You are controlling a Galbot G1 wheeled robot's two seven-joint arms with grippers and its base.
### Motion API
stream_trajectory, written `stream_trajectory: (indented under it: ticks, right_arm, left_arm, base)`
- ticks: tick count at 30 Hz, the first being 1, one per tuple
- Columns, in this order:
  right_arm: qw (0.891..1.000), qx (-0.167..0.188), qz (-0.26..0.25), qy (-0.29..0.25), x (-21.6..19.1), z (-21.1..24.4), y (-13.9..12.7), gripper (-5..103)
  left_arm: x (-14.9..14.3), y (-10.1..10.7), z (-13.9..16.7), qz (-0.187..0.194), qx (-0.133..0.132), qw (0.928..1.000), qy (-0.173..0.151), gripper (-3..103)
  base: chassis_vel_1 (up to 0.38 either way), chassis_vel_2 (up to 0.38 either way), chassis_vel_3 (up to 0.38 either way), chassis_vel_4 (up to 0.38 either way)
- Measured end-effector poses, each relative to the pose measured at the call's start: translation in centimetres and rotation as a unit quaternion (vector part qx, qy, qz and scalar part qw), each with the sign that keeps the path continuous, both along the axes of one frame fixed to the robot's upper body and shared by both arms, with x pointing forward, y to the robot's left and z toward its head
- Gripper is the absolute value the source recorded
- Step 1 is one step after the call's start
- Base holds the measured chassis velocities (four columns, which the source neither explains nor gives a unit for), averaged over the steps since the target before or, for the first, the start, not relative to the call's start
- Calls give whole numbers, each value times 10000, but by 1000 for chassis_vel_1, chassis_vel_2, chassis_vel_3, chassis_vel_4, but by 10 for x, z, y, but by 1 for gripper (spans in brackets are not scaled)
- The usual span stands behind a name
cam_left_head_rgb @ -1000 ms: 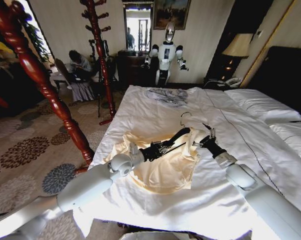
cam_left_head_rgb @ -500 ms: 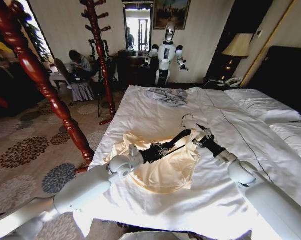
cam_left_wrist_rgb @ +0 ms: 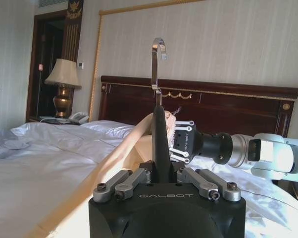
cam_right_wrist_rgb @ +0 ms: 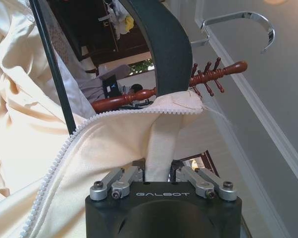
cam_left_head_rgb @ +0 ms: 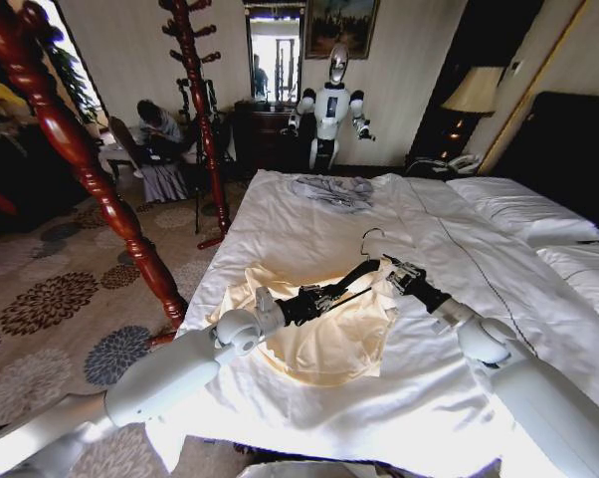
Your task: Pick up the clothes from the bed and hang them on the clothes hanger.
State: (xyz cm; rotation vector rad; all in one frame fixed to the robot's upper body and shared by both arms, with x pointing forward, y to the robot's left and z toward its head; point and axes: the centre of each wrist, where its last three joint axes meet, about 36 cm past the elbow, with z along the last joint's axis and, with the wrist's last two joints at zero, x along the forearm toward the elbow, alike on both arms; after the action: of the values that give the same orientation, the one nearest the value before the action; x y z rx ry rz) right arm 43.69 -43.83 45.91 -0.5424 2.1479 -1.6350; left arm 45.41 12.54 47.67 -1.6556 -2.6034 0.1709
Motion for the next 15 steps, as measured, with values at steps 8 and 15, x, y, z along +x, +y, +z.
stream_trajectory:
  ticks: [8,15]
  right_arm:
    - [9999,117,-50,-31,-1,-5,1,24]
    - [9994,240,-238,-55,0,-11,-3,21]
  left_arm:
    - [-8,-2,3,108,58,9999,45,14]
    - [-7,5,12,296,97,9995,-64,43]
  base:
    - [0,0,0,0]
    - [0,0,0,0]
